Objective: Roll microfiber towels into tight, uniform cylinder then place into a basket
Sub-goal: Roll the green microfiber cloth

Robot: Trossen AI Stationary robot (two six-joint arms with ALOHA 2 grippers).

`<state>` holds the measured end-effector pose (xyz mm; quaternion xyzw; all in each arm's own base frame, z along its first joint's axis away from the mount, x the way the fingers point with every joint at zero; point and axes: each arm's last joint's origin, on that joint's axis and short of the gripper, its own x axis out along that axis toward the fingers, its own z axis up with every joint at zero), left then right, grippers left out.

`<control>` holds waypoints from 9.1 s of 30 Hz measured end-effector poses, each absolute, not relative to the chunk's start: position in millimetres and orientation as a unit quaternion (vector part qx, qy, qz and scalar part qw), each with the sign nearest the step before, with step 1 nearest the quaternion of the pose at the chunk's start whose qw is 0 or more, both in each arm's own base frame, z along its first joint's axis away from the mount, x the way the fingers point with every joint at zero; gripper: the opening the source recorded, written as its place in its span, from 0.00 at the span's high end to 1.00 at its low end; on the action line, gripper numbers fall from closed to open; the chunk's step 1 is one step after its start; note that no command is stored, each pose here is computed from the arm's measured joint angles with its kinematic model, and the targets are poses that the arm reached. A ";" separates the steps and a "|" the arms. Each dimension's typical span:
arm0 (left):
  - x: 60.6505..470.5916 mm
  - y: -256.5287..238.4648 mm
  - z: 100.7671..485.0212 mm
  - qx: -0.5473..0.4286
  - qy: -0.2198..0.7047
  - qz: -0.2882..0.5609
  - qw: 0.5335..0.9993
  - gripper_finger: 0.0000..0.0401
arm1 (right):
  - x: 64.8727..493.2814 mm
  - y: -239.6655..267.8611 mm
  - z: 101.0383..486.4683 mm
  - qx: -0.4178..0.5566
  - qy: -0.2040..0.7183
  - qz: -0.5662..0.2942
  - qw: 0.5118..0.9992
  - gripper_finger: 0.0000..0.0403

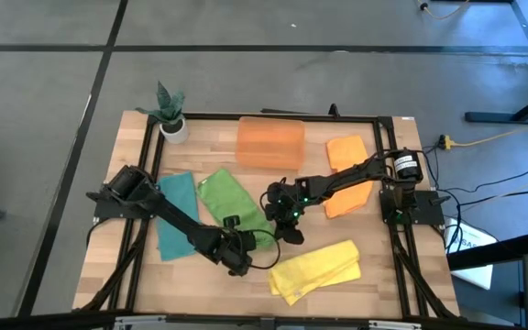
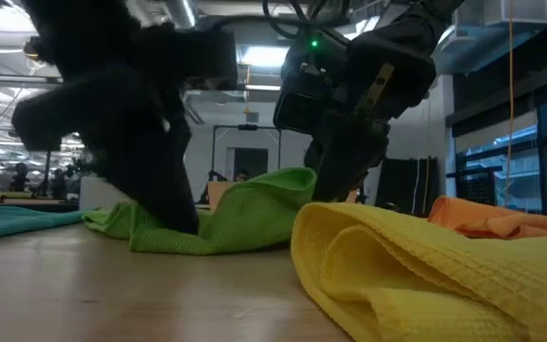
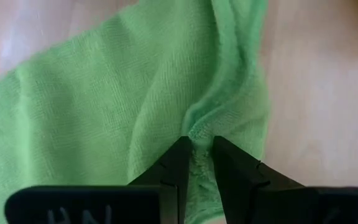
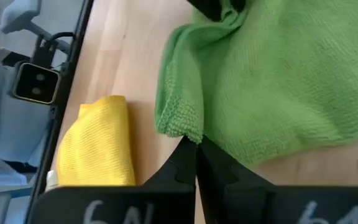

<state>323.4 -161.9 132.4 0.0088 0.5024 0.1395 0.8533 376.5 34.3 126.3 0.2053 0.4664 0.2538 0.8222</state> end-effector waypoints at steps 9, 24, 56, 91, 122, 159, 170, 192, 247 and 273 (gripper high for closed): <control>322.6 -163.2 129.0 -0.014 0.517 0.135 0.845 0.84 | 378.6 27.0 124.8 0.175 0.466 0.191 0.846 0.99; 318.3 -166.0 127.6 -0.040 0.539 0.129 0.831 0.84 | 379.2 24.1 124.6 0.143 0.459 0.188 0.856 0.92; 312.6 -167.5 125.2 -0.093 0.549 0.168 0.814 0.84 | 372.5 49.2 166.7 -0.034 0.380 0.224 0.897 0.74; 310.2 -171.4 124.8 -0.098 0.542 0.175 0.816 0.84 | 384.7 62.2 110.4 -0.145 0.364 0.205 0.897 0.74; 282.2 -197.4 178.0 -0.016 0.488 0.084 0.869 0.84 | 386.9 52.1 107.4 -0.135 0.375 0.162 0.903 0.74; 297.2 -201.5 124.7 0.075 0.502 0.109 0.854 0.84 | 386.6 51.4 106.8 -0.134 0.377 0.162 0.902 0.74; 294.5 -200.8 124.7 0.084 0.508 0.115 0.849 0.85 | 386.6 51.4 106.8 -0.134 0.377 0.162 0.902 0.74; 288.3 -193.7 122.7 0.075 0.533 0.149 0.829 1.00 | 384.8 51.3 113.4 -0.137 0.376 0.162 0.902 0.74; 294.4 -191.7 125.5 0.049 0.545 0.138 0.826 1.00 | 379.2 95.8 103.8 -0.372 0.350 0.173 0.842 0.99; 315.8 -197.6 154.6 -0.065 0.578 0.114 0.805 1.00 | 395.9 83.9 146.2 -0.067 0.438 0.310 0.841 1.00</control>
